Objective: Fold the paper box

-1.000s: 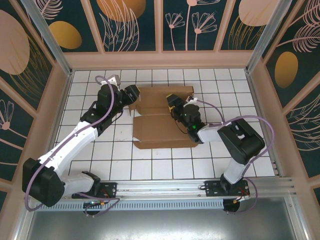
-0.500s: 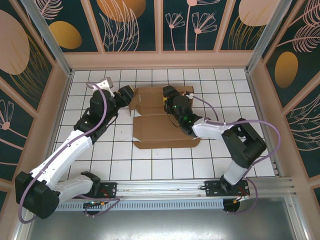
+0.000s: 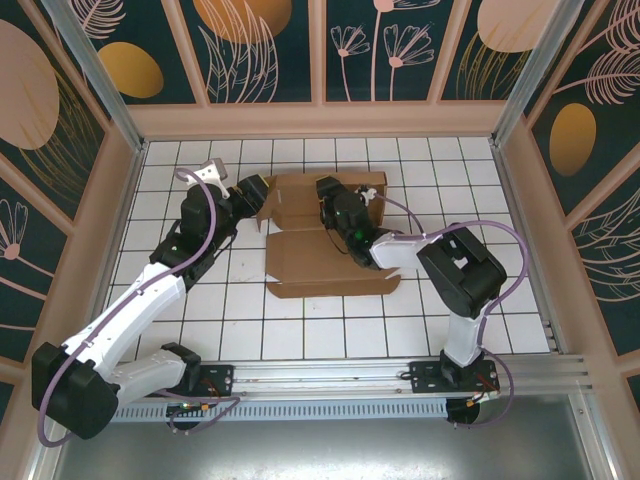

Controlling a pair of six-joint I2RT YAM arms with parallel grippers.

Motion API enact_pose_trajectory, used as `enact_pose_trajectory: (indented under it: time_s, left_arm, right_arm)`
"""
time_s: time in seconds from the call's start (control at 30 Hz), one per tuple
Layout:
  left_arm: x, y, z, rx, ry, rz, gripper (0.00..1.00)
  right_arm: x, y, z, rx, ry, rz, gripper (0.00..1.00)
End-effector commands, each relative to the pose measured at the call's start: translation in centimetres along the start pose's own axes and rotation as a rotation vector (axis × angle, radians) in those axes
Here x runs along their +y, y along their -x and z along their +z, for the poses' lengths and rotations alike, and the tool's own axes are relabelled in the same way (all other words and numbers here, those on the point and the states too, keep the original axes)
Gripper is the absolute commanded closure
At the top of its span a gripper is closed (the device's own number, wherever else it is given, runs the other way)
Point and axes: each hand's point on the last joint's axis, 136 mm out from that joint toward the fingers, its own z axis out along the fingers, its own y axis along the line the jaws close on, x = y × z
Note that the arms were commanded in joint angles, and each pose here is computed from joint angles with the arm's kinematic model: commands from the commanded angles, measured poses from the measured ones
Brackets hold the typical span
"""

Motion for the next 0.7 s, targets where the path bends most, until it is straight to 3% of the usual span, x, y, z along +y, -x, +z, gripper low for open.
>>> enact_pose_trajectory:
  time_s: [0.0, 0.37, 0.57, 0.67]
  left_arm:
    - [-0.4, 0.7, -0.1, -0.031, -0.027, 0.009, 0.42]
    - [-0.1, 0.4, 0.5, -0.019, -0.011, 0.002, 0.42]
    - [-1.0, -1.5, 2.7, 0.097, -0.041, -0.028, 0.42]
    - [-1.1, -3.2, 4.3, 0.178, -0.043, -0.06, 0.41]
  right_arm:
    - [1.8, 0.7, 0.4, -0.05, 0.06, -0.015, 0.51]
    - [2.4, 1.9, 0.5, -0.041, 0.104, -0.031, 0.88]
    - [2.1, 2.5, 0.6, -0.011, 0.103, -0.097, 1.0]
    - [2.1, 2.7, 0.2, 0.006, 0.126, -0.111, 1.0]
